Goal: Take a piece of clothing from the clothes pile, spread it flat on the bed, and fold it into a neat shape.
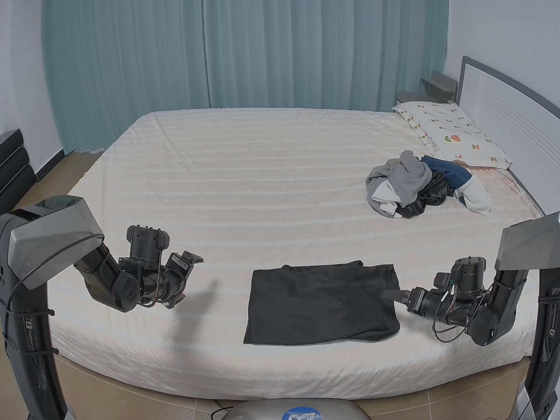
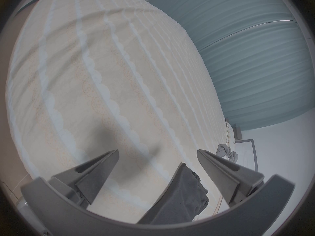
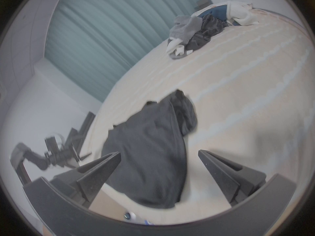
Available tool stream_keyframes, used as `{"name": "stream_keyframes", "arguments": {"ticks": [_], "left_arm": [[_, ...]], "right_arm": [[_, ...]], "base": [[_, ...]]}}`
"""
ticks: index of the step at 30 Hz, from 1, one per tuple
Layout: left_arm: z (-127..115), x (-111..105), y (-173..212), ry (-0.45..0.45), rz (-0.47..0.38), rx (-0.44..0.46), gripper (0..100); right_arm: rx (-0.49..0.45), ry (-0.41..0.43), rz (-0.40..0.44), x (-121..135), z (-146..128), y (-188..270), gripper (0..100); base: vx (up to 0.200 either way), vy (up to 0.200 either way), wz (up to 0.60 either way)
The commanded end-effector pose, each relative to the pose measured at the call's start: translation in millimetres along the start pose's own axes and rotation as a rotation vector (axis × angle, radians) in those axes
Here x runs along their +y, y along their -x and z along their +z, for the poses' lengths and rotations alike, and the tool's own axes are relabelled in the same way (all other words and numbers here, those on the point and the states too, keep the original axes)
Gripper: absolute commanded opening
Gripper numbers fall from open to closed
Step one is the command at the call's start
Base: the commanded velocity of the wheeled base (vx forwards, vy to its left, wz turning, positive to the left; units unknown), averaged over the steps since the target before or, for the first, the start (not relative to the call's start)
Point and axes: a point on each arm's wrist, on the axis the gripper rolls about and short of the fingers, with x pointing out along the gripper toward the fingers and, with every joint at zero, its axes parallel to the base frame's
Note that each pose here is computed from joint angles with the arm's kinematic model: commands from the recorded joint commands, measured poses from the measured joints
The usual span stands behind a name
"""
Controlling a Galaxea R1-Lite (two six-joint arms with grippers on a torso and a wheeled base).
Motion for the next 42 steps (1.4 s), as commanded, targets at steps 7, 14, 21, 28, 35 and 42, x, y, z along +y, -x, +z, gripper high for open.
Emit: {"name": "stream_keyframes", "arguments": {"ticks": [7, 14, 21, 28, 35, 42], "left_arm": [[-0.1, 0.2, -0.4, 0.0, 0.0, 0.0, 100], [-0.1, 0.2, -0.4, 0.0, 0.0, -0.001, 100], [-0.1, 0.2, -0.4, 0.0, 0.0, -0.001, 100], [-0.1, 0.2, -0.4, 0.0, 0.0, -0.001, 100], [-0.1, 0.2, -0.4, 0.0, 0.0, -0.001, 100], [-0.1, 0.2, -0.4, 0.0, 0.0, -0.001, 100]], "right_arm": [[-0.108, -0.132, 0.066, -8.0, 29.1, -56.5, 100], [-0.124, -0.15, 0.093, -7.0, 34.0, -73.7, 100], [-0.121, -0.152, 0.091, -6.7, 41.9, -85.2, 0], [-0.191, -0.2, 0.042, -13.6, 56.0, -83.2, 0], [-0.245, -0.245, 0.012, -15.6, 63.7, -86.0, 0], [-0.245, -0.251, -0.002, -18.0, 62.7, -84.4, 0]], "base": [[0.0, 0.0, 0.0], [0.0, 0.0, 0.0], [0.0, 0.0, 0.0], [0.0, 0.0, 0.0], [0.0, 0.0, 0.0], [0.0, 0.0, 0.0]]}}
